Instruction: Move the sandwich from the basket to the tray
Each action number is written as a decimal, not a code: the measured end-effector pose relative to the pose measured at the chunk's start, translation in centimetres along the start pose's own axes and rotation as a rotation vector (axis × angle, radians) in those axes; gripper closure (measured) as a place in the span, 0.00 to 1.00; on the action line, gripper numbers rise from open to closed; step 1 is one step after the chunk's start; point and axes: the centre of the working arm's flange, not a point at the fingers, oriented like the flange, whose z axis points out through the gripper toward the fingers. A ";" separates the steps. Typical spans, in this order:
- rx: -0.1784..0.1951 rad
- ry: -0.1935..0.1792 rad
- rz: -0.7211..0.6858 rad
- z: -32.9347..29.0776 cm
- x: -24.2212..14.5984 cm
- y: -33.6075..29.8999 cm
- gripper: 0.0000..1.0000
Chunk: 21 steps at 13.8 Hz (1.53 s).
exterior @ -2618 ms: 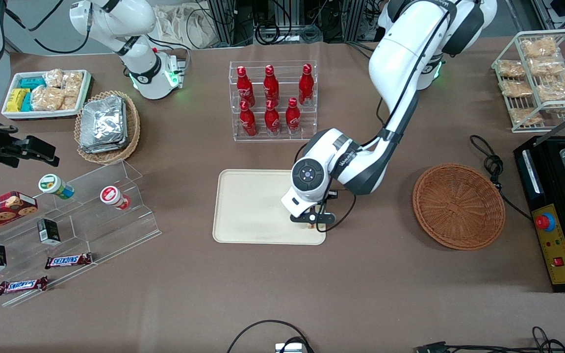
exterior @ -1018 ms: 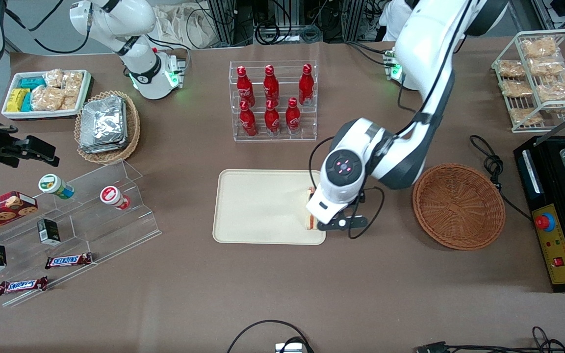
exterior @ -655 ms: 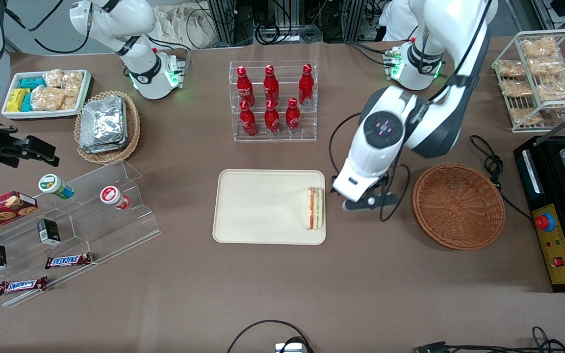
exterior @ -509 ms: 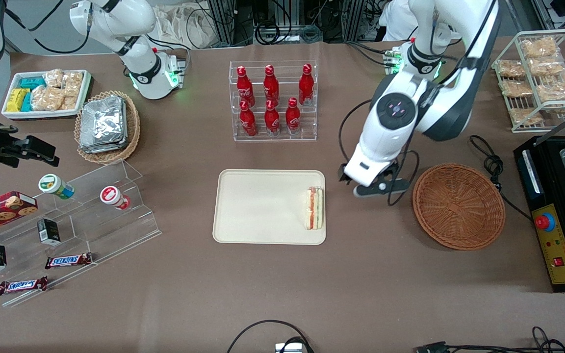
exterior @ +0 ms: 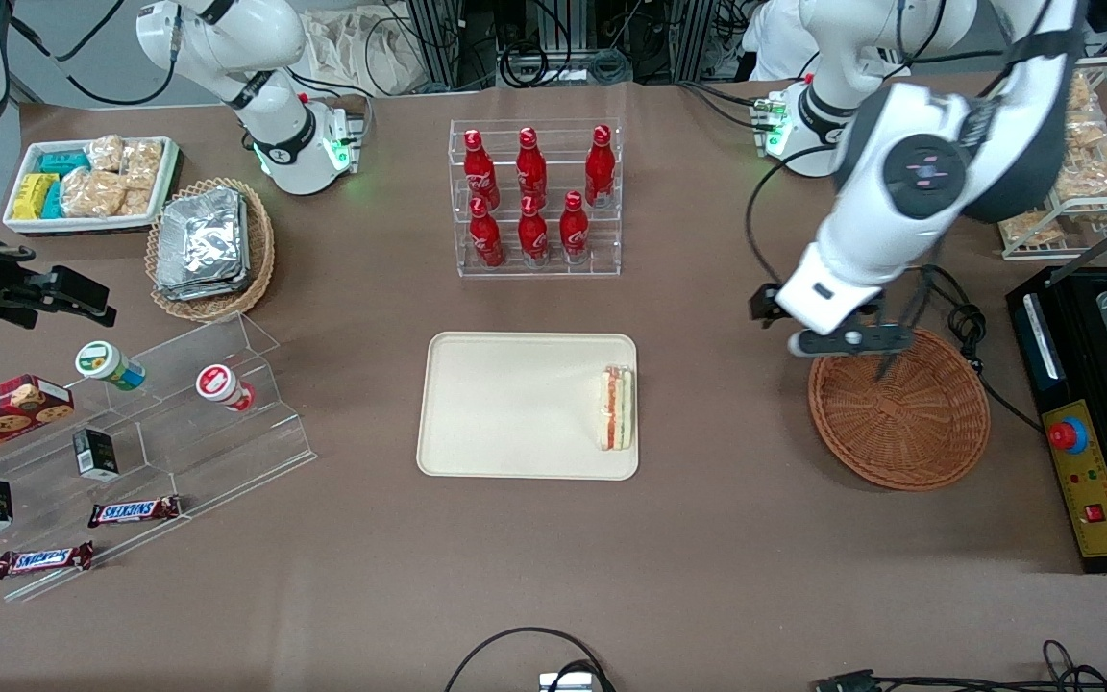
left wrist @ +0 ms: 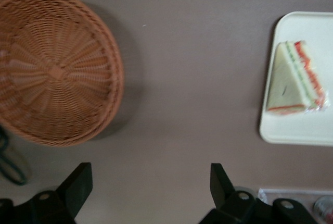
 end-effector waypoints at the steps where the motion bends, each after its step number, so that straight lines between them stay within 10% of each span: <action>1: -0.002 -0.011 0.008 -0.9 0.4 -1.8 0.00; 12: -0.035 0.059 -0.040 -8.3 4.0 -11.6 0.00; 21: -0.042 0.043 -0.036 -9.2 6.6 -11.3 0.00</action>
